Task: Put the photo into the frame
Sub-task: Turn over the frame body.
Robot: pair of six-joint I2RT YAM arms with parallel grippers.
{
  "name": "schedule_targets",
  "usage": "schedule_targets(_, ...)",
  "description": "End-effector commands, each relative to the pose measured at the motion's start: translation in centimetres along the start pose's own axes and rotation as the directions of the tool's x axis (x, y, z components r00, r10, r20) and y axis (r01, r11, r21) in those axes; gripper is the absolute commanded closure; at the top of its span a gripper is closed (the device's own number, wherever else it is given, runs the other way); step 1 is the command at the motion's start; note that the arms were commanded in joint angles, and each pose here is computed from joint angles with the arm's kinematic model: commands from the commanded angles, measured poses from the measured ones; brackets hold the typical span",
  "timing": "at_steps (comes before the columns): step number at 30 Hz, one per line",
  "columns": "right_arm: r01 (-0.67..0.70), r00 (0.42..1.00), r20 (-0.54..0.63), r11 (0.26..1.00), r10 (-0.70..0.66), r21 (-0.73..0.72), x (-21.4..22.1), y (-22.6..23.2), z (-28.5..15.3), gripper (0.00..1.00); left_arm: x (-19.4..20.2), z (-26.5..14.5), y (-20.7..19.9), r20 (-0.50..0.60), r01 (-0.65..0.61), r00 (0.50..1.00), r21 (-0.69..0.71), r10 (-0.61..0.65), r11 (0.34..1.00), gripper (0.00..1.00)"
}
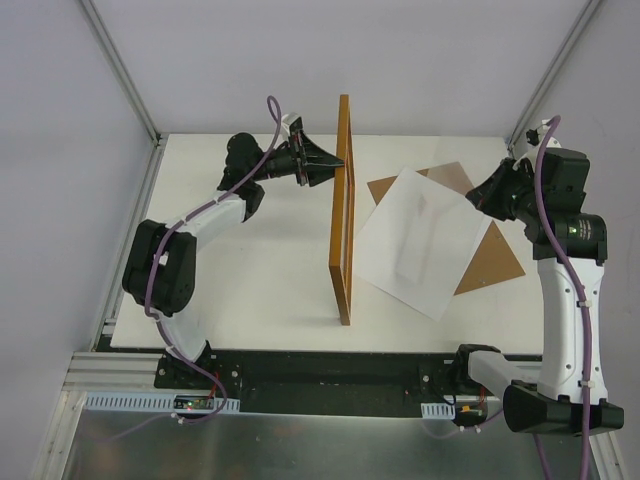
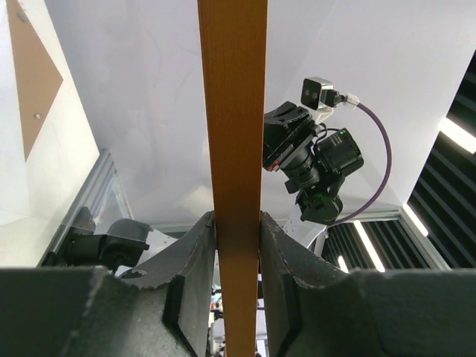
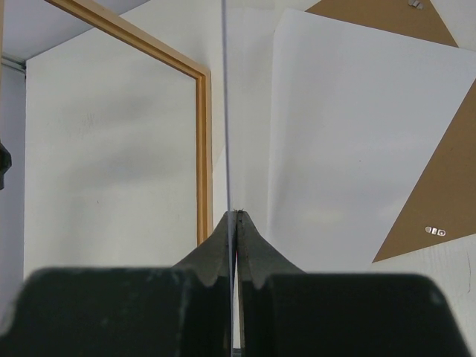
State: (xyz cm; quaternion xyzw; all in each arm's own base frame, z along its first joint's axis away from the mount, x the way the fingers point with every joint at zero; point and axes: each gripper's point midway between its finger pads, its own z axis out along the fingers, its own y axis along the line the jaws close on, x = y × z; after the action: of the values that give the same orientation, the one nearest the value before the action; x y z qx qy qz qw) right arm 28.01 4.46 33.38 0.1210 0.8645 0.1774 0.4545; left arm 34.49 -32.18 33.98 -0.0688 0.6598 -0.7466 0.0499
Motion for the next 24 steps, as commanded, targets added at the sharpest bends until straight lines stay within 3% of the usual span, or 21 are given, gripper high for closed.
schedule_targets(1, 0.017, 0.999, 0.045, 0.999, -0.015, -0.052, -1.1, 1.3, 0.0, 0.99, 1.4, -1.5, -1.2, -0.032, -0.116, 0.993, 0.018, 0.117, 0.993, 0.69)
schedule_targets(10, 0.024, 0.999, 0.04, 0.999, -0.022, -0.049, -0.9, 1.4, 0.3, 0.99, 1.3, -3.9, -1.4, -0.018, -0.152, 0.988, -0.012, 0.152, 0.988, 0.49)
schedule_targets(16, 0.032, 0.999, 0.036, 0.998, -0.03, -0.063, -0.8, 2.0, 0.5, 0.99, 1.1, -6.3, -1.0, 0.004, -0.185, 0.982, -0.1, 0.186, 0.978, 0.52)
schedule_targets(24, 0.046, 0.999, 0.024, 0.997, -0.045, -0.061, -0.4, 2.2, 0.8, 0.99, -0.1, -11.0, 2.2, 0.065, -0.198, 0.968, -0.4, 0.243, 0.895, 0.55)
